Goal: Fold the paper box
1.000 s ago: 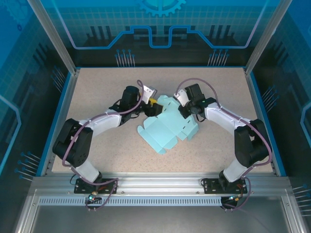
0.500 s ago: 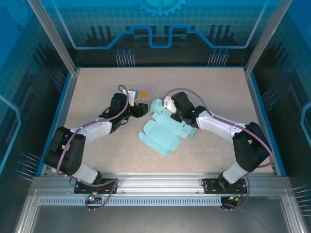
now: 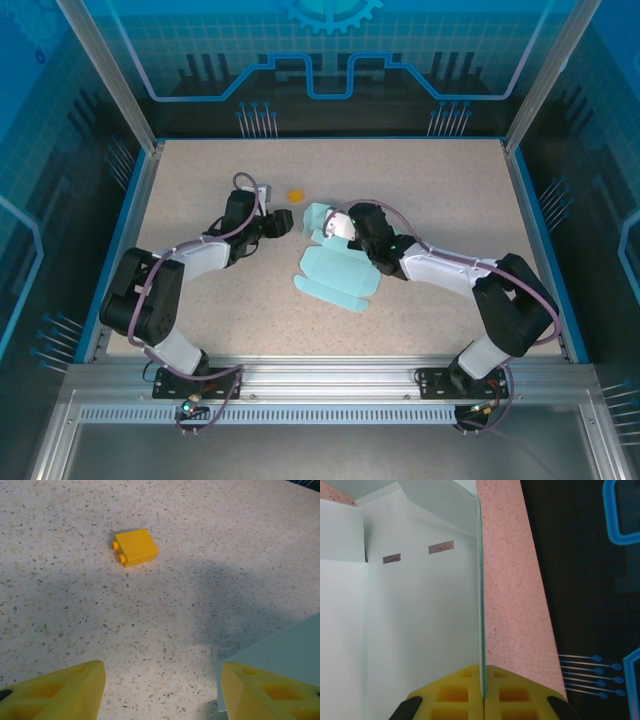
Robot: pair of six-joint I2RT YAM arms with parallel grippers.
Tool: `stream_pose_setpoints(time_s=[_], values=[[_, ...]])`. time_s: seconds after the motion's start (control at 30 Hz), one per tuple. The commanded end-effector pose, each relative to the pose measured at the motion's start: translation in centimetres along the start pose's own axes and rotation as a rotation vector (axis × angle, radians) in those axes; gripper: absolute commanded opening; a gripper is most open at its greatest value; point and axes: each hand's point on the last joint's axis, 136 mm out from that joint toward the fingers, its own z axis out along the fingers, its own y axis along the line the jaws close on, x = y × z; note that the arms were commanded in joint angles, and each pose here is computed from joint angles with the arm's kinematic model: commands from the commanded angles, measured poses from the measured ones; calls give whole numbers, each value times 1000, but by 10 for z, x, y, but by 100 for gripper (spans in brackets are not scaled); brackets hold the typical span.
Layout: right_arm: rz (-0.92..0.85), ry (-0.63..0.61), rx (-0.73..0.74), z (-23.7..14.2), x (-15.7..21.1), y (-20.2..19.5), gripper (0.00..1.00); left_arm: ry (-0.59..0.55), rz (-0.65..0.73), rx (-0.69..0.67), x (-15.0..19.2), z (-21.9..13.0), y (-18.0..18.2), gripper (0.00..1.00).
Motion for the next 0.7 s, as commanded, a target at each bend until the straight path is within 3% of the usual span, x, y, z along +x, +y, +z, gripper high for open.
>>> stream_pose_setpoints(time_s=[0.0,0.37,0.67], values=[[-91,-60,75,3,-16,-7,0,12,10,-57,-6,9,10,64],[-218,-58,85,22,-2,12,0,82,17,-119,0,34,27,64],[-237,-54,59,29,8,21,1,140,87,-27,12,49,16,64]])
